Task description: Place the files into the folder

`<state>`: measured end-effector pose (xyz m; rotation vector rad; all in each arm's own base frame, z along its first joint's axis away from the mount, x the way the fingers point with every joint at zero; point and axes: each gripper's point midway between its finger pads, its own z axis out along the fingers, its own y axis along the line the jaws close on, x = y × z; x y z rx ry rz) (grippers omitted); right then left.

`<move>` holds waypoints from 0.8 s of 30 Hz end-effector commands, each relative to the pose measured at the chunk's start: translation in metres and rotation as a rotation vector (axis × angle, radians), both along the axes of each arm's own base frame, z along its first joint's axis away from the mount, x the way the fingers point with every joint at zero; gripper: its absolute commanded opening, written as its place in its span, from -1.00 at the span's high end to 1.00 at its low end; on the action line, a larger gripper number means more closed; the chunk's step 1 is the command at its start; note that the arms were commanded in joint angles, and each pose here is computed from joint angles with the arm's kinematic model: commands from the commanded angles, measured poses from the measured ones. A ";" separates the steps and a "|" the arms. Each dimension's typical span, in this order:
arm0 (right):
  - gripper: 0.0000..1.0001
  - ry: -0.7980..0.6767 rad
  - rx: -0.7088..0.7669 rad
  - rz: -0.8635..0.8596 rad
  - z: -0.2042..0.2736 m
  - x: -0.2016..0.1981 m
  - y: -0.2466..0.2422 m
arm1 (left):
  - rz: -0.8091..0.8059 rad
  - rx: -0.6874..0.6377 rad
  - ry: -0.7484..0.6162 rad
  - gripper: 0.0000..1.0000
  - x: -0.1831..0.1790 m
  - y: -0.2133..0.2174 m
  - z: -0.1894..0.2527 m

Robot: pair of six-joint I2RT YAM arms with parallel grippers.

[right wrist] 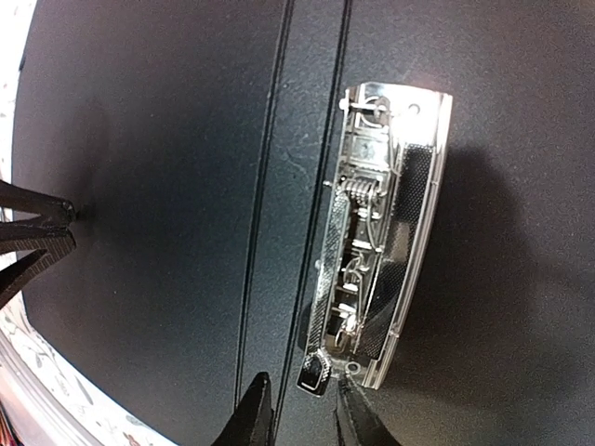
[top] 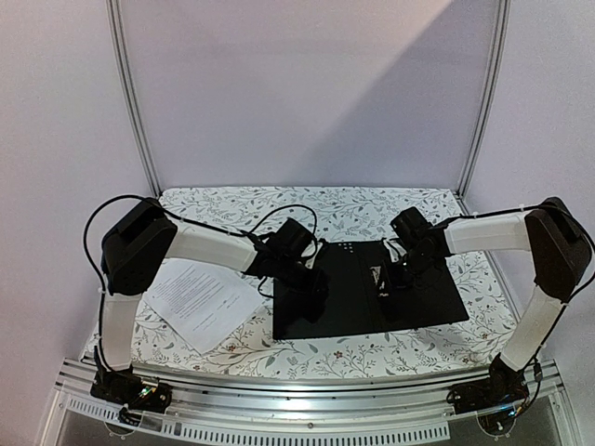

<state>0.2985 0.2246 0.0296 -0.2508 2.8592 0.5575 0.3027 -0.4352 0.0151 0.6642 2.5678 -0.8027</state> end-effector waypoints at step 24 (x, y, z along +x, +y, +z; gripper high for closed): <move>0.82 0.087 -0.041 -0.032 -0.024 -0.013 -0.013 | 0.009 0.127 0.054 0.70 -0.011 0.020 -0.038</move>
